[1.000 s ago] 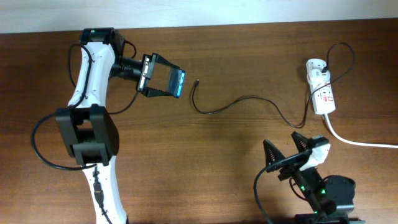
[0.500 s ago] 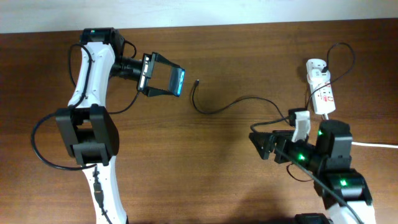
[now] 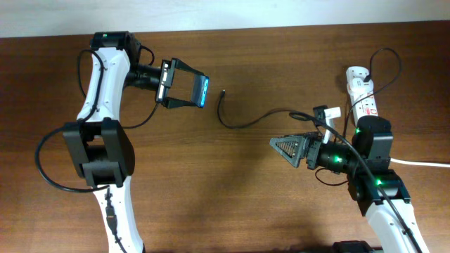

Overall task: Plug charger to phone and switch on socket
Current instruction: 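Move the right gripper toward the phone held by the left gripper, then grasp the phone edge with the right gripper and take it from left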

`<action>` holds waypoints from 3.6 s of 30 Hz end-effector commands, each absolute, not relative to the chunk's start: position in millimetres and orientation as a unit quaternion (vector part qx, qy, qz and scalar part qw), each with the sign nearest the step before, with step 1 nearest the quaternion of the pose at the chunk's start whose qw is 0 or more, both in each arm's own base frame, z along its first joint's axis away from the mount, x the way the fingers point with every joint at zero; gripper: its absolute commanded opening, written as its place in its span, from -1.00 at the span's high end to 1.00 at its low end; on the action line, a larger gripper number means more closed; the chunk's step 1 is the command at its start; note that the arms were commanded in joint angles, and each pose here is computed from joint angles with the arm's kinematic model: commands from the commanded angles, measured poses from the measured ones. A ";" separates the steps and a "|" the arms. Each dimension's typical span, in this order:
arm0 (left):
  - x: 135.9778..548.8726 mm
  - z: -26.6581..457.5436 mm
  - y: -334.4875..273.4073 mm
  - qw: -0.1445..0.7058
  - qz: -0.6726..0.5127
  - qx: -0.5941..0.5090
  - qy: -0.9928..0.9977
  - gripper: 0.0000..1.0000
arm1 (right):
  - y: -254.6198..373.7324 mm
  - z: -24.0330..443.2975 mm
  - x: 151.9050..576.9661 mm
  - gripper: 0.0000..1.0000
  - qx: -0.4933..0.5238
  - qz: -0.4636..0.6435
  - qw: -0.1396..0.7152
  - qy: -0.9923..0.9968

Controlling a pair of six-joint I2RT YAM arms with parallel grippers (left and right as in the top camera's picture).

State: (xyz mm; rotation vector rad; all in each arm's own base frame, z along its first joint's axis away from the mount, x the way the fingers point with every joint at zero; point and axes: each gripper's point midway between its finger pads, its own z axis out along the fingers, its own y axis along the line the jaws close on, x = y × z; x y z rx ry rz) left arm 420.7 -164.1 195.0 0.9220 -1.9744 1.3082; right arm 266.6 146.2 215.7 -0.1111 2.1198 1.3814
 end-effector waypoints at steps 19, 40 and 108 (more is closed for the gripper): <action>412.0 145.0 -164.2 0.219 0.244 0.423 -0.845 1.00 | 114.0 196.9 311.6 -0.88 0.120 0.428 0.280 0.851; 387.6 170.0 -242.6 0.159 0.186 0.392 -0.887 1.00 | 176.7 197.7 342.9 -0.48 0.164 0.386 0.322 0.849; 446.0 265.1 -302.2 -0.003 0.554 -0.051 -0.831 -0.53 | 67.9 285.7 311.8 0.92 0.270 0.404 0.425 0.764</action>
